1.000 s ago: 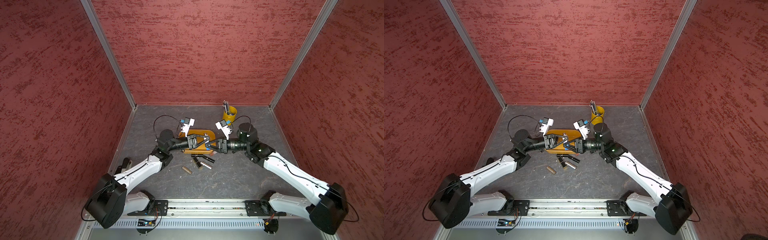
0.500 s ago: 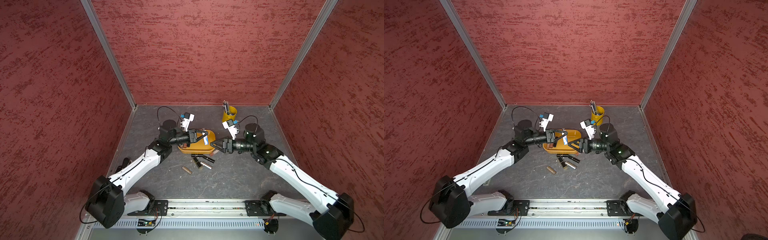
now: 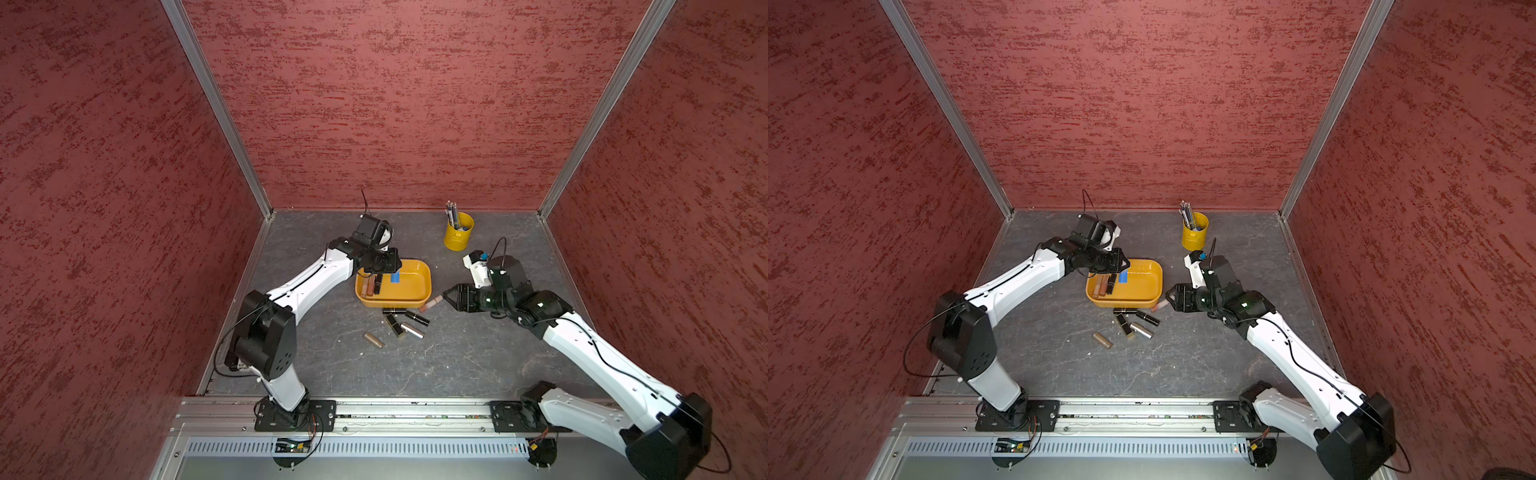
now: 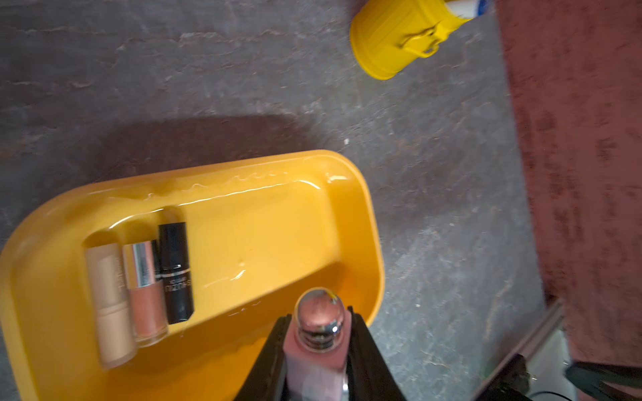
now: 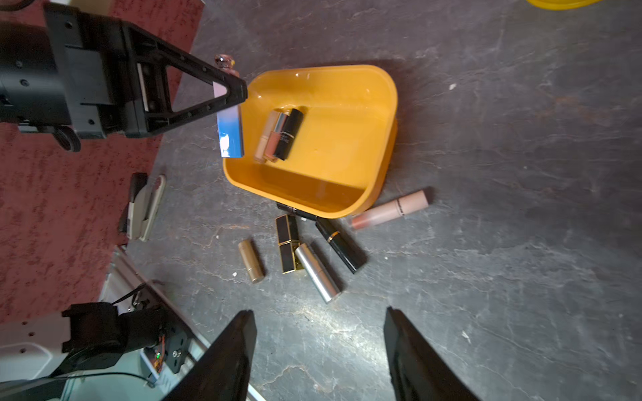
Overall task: Put the lipstick into the storage box
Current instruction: Place the lipstick in the storage box.
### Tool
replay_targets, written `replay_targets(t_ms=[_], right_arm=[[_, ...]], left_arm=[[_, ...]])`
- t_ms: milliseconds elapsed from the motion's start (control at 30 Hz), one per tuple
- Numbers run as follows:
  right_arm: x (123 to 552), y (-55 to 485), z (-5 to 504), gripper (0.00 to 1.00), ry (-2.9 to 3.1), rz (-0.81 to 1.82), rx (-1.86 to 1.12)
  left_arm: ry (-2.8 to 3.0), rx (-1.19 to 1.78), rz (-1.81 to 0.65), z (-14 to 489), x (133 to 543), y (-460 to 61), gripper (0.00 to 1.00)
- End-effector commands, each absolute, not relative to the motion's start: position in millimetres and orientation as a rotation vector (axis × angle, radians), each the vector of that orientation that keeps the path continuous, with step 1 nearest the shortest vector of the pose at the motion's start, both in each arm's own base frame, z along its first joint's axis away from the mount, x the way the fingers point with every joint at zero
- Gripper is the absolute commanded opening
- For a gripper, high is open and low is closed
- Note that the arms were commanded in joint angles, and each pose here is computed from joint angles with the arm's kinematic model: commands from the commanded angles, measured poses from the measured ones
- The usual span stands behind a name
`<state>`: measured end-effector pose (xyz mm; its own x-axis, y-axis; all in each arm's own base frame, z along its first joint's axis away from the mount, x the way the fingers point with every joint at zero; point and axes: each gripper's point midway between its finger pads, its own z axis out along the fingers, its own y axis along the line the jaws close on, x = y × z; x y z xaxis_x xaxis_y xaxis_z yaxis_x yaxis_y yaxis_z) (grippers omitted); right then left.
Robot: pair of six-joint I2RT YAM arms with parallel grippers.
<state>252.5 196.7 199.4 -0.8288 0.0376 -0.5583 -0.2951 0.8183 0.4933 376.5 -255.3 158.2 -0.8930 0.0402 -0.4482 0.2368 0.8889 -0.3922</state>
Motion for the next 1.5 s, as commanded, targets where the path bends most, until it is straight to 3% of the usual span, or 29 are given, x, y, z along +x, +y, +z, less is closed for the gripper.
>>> replay_targets(t_ms=[0,433,967,1467], right_arm=[[251.8,182.9,186.7,0.63,2.47,0.677,-0.18],[252.7,183.3,175.7,0.64,2.495,0.661,-0.193],[249.9,184.0,175.5,0.64,2.5,0.672,-0.204],[249.9,185.3,171.4,0.64,2.509,0.678,-0.205]], left_arm=[[2.667,0.286,-0.387,142.3,382.7,-241.6,0.14],[2.793,0.306,-0.199,81.2,395.5,-235.3,0.15],[2.861,0.324,-0.112,43.3,407.3,-233.6,0.16],[2.911,0.303,-0.083,23.8,410.6,-225.2,0.26]])
